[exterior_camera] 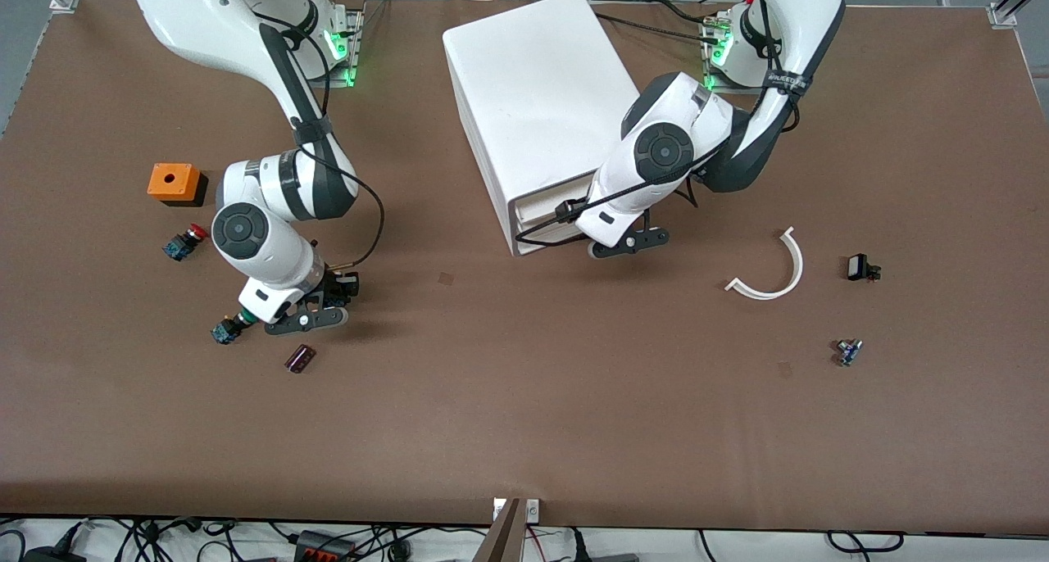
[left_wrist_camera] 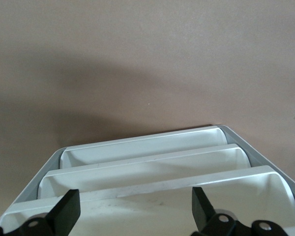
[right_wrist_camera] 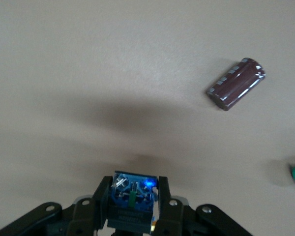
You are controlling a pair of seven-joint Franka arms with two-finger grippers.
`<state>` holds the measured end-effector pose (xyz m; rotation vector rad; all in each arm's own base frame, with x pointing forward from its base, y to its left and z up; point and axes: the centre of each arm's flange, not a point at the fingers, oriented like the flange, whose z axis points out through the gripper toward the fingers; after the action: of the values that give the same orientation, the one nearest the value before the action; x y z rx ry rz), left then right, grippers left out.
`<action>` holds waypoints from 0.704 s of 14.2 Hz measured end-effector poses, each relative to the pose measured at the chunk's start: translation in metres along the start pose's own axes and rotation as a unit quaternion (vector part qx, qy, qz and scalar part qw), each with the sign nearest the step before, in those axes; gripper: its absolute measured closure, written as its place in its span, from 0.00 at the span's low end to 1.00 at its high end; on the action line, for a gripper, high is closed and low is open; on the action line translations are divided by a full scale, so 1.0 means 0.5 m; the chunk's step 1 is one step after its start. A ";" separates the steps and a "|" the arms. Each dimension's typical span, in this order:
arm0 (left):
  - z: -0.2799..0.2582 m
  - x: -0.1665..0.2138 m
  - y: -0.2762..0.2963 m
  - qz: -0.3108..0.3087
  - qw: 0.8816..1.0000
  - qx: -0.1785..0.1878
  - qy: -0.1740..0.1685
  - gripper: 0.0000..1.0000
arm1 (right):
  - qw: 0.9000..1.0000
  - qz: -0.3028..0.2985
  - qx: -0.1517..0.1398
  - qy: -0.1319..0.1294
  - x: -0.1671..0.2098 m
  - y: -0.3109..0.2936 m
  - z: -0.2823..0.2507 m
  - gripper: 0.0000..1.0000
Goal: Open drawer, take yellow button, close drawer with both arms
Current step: 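Push the drawer shut with the left gripper while the right gripper lowers the button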
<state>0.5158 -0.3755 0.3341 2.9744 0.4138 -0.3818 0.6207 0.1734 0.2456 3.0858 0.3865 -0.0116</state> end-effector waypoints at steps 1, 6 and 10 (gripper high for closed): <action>-0.001 -0.001 0.000 0.000 1.000 0.001 -0.001 0.00 | 1.000 -0.014 0.000 -0.003 -0.003 0.000 0.004 0.58; -0.012 -0.001 -0.006 -0.001 1.000 0.002 -0.002 0.00 | 0.999 -0.048 0.000 -0.020 -0.024 -0.003 0.041 0.58; -0.097 0.064 -0.045 0.020 0.998 0.006 0.052 0.00 | 0.998 -0.052 -0.005 -0.033 -0.034 -0.002 0.098 0.58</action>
<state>0.5506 -0.3387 0.3707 3.0176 0.3638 -0.2283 0.6038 0.1688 0.1970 3.0429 0.5427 -0.1145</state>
